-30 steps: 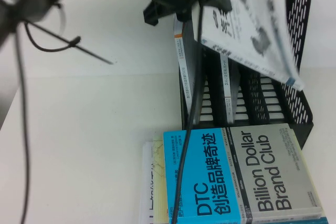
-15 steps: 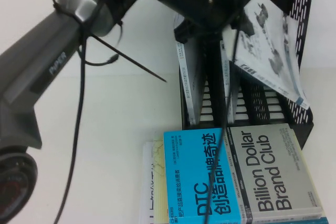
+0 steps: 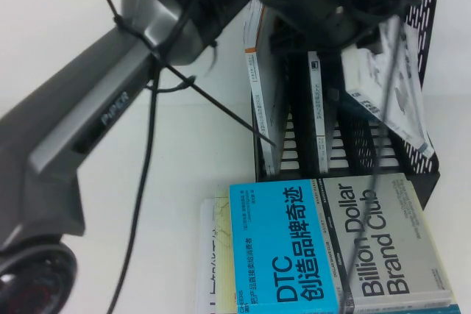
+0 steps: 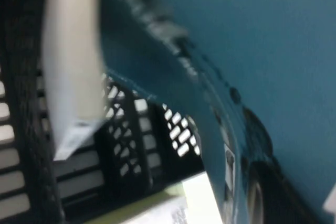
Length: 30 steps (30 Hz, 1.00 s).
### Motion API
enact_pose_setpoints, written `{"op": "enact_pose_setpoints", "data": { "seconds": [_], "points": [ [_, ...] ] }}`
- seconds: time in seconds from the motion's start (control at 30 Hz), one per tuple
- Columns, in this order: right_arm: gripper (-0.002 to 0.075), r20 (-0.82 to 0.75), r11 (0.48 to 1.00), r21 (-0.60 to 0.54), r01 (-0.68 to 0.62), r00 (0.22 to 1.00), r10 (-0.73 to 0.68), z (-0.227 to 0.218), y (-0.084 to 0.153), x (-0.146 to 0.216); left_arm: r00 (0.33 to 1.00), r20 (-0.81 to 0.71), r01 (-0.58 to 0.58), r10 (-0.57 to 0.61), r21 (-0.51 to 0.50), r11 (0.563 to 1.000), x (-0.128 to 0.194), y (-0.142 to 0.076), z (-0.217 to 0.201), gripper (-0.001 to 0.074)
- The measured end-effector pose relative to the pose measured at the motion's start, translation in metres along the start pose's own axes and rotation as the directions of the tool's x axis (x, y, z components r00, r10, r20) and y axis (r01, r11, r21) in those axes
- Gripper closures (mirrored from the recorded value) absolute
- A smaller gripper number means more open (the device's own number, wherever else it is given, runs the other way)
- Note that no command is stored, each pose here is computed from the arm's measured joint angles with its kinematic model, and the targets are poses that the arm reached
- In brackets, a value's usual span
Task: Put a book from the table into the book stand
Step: Place the book on the book shelf
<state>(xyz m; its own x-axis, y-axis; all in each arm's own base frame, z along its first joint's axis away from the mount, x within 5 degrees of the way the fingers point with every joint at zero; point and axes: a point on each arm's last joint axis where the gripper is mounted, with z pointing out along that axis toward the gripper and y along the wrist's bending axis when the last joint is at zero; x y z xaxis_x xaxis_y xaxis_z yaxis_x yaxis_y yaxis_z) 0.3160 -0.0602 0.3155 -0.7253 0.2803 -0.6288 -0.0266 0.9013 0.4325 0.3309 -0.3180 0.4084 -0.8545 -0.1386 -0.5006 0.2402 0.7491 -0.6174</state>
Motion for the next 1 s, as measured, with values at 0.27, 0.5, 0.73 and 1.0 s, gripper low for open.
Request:
{"op": "enact_pose_setpoints", "data": {
  "seconds": [0.27, 0.5, 0.73, 1.0],
  "points": [
    [0.072, -0.003, 1.0, -0.007, 0.0, 1.0, 0.0, 0.0, 0.001, 0.001, 0.989, -0.031, -0.141, 0.147, 0.147, 0.979, 0.014, -0.052, -0.043, 0.0616],
    [0.072, -0.007, 1.0, -0.013, 0.014, 1.0, -0.014, 0.0, 0.001, 0.001, 0.969, 0.052, -0.247, 0.243, 0.312, 0.917, 0.011, -0.078, -0.098, 0.0617],
    [0.072, 0.07, 0.991, 0.114, -0.063, 0.996, 0.056, -0.012, -0.026, -0.005, 0.965, 0.071, -0.264, 0.254, 0.244, 0.933, 0.003, -0.068, -0.113, 0.0617],
    [0.072, 0.145, 0.975, 0.127, -0.181, 0.976, 0.163, -0.03, -0.052, -0.008, 0.968, 0.065, -0.249, 0.241, 0.15, 0.957, -0.005, -0.054, -0.084, 0.0617]
  ]
}}
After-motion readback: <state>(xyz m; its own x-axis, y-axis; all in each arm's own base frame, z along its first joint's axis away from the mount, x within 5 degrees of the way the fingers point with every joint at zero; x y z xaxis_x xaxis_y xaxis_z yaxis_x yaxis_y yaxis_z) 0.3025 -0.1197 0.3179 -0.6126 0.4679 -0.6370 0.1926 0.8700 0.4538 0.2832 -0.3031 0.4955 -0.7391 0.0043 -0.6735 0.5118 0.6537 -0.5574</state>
